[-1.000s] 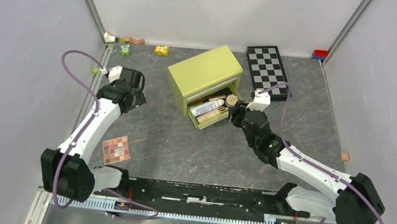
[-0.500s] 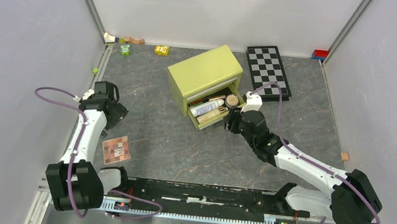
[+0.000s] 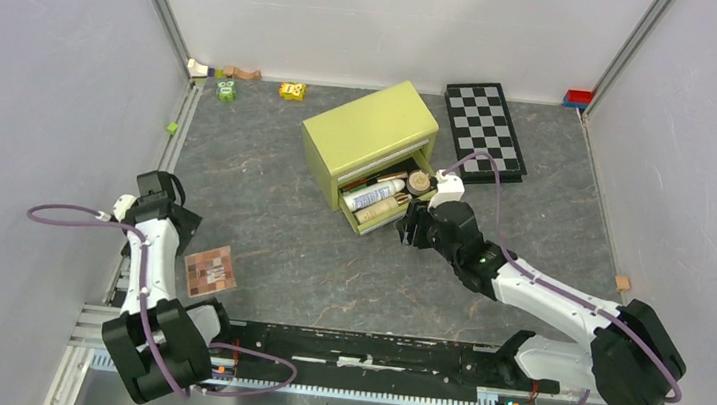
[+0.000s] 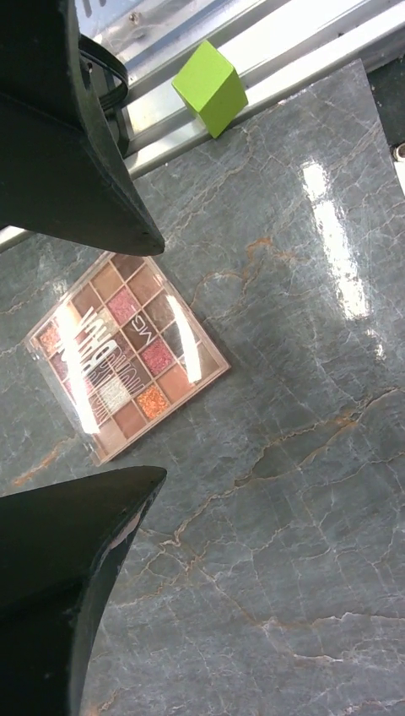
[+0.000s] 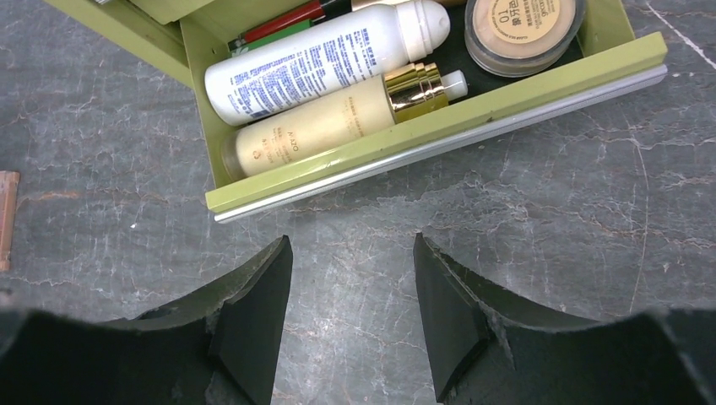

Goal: Organize the makeup
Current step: Move the makeup to the center of the board.

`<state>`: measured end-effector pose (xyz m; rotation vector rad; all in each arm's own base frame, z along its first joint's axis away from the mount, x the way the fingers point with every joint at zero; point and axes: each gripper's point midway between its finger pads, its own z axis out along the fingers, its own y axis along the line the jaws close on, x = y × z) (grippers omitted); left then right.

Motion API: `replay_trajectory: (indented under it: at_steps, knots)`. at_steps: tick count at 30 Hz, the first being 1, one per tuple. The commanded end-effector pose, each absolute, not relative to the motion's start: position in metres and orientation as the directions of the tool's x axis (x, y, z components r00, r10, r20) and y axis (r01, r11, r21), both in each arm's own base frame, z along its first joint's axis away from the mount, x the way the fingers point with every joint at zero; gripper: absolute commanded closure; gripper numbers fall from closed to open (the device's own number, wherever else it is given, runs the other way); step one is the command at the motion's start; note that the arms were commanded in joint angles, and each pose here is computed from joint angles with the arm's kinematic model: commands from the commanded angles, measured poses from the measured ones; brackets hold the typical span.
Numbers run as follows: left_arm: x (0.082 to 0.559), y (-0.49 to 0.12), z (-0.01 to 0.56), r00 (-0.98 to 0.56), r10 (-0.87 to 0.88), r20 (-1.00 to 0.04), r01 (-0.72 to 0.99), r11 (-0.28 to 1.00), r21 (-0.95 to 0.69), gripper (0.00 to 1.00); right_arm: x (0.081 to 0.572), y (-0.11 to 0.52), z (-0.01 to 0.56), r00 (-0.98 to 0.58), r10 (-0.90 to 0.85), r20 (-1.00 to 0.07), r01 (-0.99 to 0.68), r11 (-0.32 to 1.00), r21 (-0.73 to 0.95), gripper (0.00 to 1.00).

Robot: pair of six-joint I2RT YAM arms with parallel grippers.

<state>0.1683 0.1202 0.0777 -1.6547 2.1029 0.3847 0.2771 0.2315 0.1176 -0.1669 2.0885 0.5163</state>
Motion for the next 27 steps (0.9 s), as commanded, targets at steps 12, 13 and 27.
replay_trajectory:
  at_steps: [12,13,27]
  knots:
    - [0.189,0.12,0.042,-0.113,-0.868,-0.484,-0.961,0.22,-0.169,0.0,0.277,0.246,0.113,-0.574,0.069,-0.816,-0.37,0.867,0.333,0.38]
    - [0.191,0.121,0.043,-0.106,-0.866,-0.488,-0.959,0.218,-0.18,0.0,0.277,0.245,0.112,-0.576,0.07,-0.815,-0.37,0.866,0.336,0.38]
    - [0.195,0.105,0.021,-0.114,-0.904,-0.413,-0.95,0.221,-0.221,0.0,0.277,0.247,0.11,-0.588,0.074,-0.806,-0.375,0.858,0.352,0.37]
